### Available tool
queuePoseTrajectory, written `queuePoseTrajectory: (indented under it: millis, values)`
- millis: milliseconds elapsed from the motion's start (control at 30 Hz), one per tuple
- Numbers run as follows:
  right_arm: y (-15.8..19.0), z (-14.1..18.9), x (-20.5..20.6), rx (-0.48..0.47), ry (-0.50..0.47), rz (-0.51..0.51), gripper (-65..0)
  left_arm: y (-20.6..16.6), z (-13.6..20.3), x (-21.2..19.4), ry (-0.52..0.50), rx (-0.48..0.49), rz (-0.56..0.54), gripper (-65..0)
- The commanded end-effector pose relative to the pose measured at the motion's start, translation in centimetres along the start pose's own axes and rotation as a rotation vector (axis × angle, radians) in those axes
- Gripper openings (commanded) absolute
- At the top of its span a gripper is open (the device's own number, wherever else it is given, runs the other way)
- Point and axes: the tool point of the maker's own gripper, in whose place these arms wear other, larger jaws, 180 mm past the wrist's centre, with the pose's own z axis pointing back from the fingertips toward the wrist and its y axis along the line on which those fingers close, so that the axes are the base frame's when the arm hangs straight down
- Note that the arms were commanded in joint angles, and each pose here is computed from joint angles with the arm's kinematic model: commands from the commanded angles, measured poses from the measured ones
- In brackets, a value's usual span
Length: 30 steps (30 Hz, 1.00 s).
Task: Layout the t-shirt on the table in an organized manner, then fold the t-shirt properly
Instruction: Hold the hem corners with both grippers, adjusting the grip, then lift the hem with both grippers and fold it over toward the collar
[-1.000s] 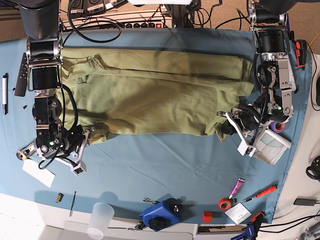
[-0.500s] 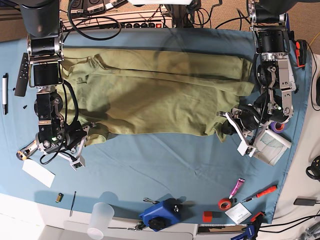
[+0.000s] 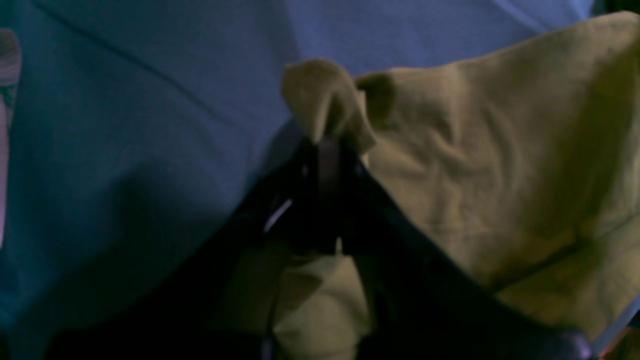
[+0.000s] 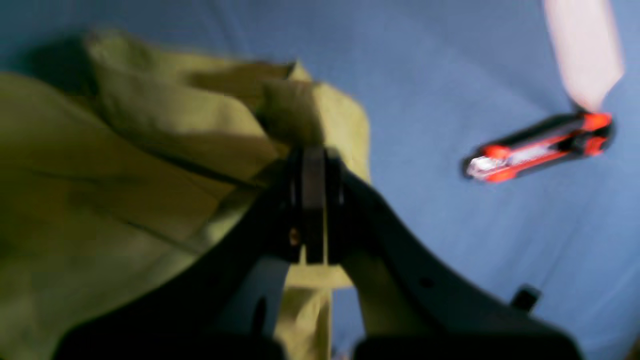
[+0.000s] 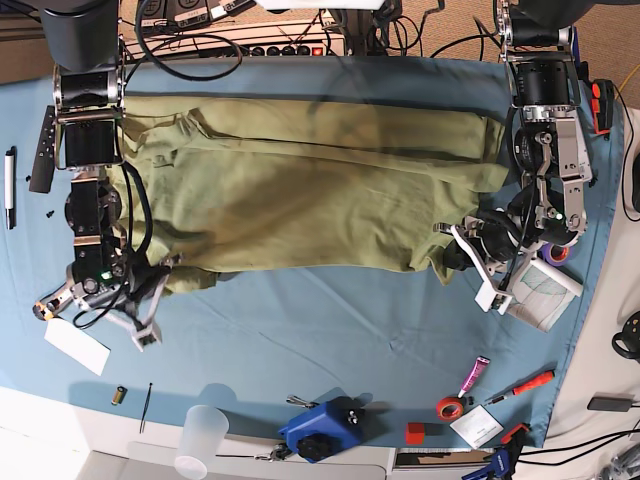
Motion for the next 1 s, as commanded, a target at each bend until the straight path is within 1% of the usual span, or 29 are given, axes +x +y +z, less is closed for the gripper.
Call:
queuePoseTrajectory:
  millis: [0,67,133,333,467,567,667,733,867,967]
  values:
    - [-1.8,1.8,2.2,-0.046,-0.081,-0.002,-65.0,-0.1,0.5,2.1,-0.06,-0.004,-0.018,-65.0]
    - [-2.0,2.8,3.0,-0.062,-0.122,0.001,-65.0,-0.1,0.6,2.0,-0.059,-0.004,-0.018,-65.0]
    - [-2.2,3.1,2.9,-0.065,-0.13,-0.011,-65.0,-0.1,0.6,2.0,-0.058,-0.003,-0.018,-65.0]
    - [-1.5,2.1,0.2,-0.047,-0.076,-0.032,-65.0,-0.1,0.5,1.9,-0.053,-0.004,-0.018,-65.0]
    - [-1.3,1.5,-2.2,-0.036,-0.034,-0.065,-65.0,-0.3,0.5,0.6,0.018,-0.018,-0.01,-65.0]
    - [-1.5,2.0,-3.4,-0.038,-0.046,-0.1,-65.0,-0.7,0.6,-0.1,0.062,-0.036,-0.003,-65.0]
    - [-1.6,3.9,-3.5,-0.043,-0.111,-0.125,-65.0,-1.1,1.1,0.3,0.034,-0.06,0.011,-65.0]
    - [-1.8,4.9,-4.0,-0.06,-0.135,-0.126,-65.0,-1.1,1.7,1.0,0.012,-0.053,0.022,-65.0]
    - [-1.4,5.4,-6.3,-0.07,-0.122,-0.139,-65.0,-0.9,2.9,1.6,-0.018,-0.033,0.006,-65.0]
    - [-1.2,5.7,-7.7,-0.079,-0.117,-0.147,-65.0,-0.7,3.2,1.1,-0.021,-0.025,0.014,-65.0]
